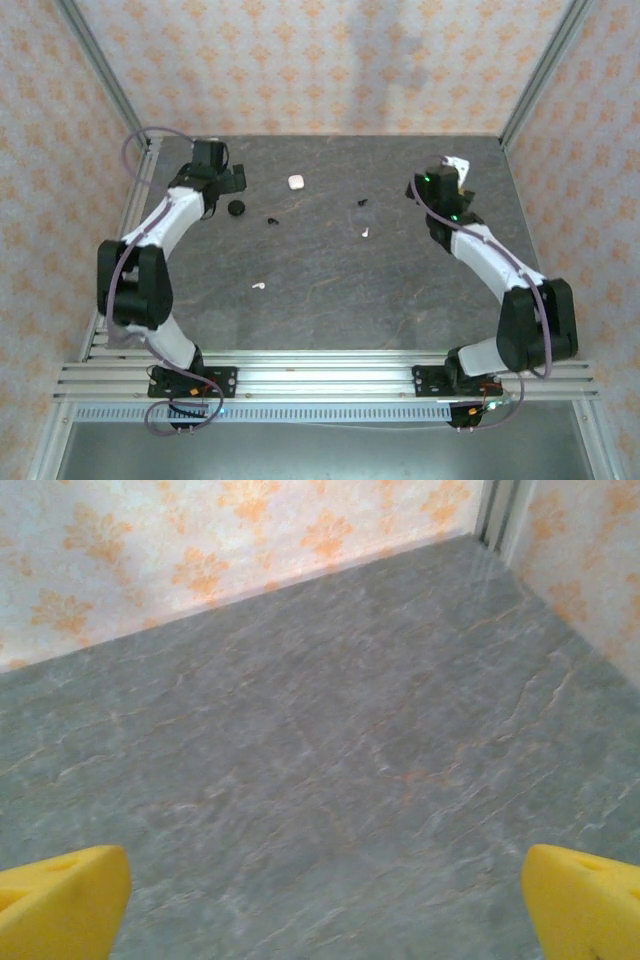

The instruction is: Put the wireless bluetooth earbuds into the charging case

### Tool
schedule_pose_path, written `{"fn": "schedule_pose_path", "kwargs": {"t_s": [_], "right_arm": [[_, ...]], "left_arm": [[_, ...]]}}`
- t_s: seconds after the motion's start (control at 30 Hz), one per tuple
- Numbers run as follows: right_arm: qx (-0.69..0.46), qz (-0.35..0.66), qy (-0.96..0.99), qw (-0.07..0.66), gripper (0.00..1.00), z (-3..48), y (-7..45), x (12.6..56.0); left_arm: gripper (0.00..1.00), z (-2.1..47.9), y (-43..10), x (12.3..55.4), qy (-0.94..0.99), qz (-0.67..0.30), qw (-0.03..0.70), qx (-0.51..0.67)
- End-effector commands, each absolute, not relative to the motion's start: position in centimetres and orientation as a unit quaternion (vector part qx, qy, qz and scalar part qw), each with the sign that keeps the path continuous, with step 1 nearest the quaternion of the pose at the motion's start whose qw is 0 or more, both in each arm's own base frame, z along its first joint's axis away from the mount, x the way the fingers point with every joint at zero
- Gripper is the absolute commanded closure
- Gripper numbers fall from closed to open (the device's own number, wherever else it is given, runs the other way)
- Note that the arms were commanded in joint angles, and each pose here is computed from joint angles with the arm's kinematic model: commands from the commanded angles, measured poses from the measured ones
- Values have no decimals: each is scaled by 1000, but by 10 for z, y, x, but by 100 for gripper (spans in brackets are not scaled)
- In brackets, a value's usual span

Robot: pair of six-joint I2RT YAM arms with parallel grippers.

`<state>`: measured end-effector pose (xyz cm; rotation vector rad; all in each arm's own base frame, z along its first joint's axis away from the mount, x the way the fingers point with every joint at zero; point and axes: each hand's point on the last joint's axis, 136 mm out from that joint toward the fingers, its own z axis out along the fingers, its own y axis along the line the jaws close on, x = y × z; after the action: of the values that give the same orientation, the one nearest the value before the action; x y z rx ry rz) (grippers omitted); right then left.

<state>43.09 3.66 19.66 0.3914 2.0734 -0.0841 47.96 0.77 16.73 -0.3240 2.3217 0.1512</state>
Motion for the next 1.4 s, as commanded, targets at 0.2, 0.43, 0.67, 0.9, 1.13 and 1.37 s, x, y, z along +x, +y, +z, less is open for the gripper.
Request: {"fn": "schedule_pose_path", "kwargs": {"t_s": [0.2, 0.43, 0.67, 0.9, 1.13, 1.37], "right_arm": [[65, -29, 942, 329, 0, 140, 188, 472], [14, 46, 953, 299, 14, 109, 304, 518], [25, 89, 938, 333, 14, 85, 355, 551], [38, 103, 918, 380, 11, 79, 365, 573], [35, 117, 906, 405, 10, 73, 376, 585], [37, 133, 897, 420, 13, 60, 391, 590]], "left_arm": [[11, 143, -41, 487, 957, 25, 240, -161], [13, 146, -37, 476, 959, 13, 217, -180], [16, 140, -19, 436, 960, -9, 195, -199], [17, 130, -13, 417, 965, -6, 177, -194], [17, 130, -14, 419, 966, -8, 175, -191], [17, 130, -14, 417, 967, -8, 173, -189]]}}
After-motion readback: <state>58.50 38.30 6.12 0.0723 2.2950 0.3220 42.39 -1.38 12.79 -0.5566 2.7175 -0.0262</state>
